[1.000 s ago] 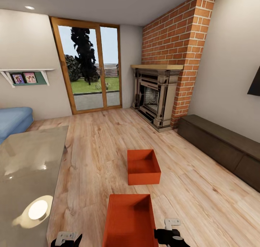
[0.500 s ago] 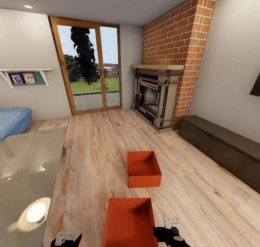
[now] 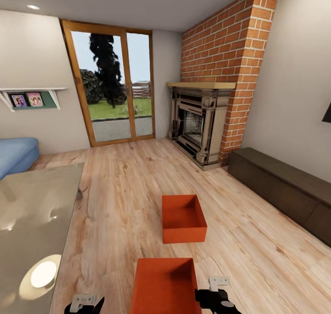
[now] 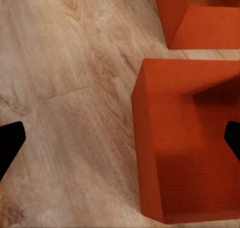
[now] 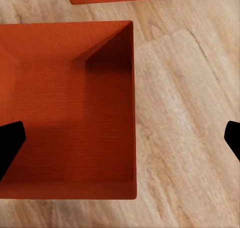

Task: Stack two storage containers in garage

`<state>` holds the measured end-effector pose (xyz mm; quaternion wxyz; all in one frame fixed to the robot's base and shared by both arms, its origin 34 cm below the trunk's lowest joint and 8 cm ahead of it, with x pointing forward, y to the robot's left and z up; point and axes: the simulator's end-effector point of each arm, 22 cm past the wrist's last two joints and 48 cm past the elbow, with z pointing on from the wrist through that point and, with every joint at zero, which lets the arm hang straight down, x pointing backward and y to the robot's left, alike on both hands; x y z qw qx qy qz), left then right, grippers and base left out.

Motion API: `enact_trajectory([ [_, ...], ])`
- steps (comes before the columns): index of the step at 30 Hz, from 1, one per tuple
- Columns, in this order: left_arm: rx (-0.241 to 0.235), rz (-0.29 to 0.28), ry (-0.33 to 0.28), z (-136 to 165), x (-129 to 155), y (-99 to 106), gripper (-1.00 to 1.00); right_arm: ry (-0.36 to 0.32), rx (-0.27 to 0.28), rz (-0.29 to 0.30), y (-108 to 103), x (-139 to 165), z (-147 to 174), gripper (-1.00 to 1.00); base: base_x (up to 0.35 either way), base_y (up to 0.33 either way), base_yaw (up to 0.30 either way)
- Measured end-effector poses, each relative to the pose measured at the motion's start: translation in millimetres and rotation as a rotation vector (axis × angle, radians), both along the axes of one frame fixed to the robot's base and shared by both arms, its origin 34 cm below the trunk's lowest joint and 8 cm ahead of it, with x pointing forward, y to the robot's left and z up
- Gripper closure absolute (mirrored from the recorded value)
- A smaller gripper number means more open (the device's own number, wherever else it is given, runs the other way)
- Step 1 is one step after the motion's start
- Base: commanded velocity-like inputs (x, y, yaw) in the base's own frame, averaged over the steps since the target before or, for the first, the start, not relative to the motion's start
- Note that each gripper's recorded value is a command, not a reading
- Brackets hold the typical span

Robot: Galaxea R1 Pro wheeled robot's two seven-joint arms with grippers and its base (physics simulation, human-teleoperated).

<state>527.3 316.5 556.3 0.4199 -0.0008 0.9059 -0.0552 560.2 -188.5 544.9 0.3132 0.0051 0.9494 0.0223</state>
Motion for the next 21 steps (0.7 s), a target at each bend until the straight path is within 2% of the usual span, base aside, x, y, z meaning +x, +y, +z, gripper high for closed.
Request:
enact_trajectory([
  [10, 0.000, 0.000, 0.000, 0.0, 0.0, 0.0, -1.00, 0.001, 0.000, -0.001, -0.1, -0.6, -0.4, -1.00, 0.008, -0.002, 0.000],
  [21, 0.000, 0.000, 0.000, 0.0, 0.0, 0.0, -1.00, 0.001, 0.000, -0.001, -0.1, -0.7, -0.4, -1.00, 0.051, -0.059, 0.000],
])
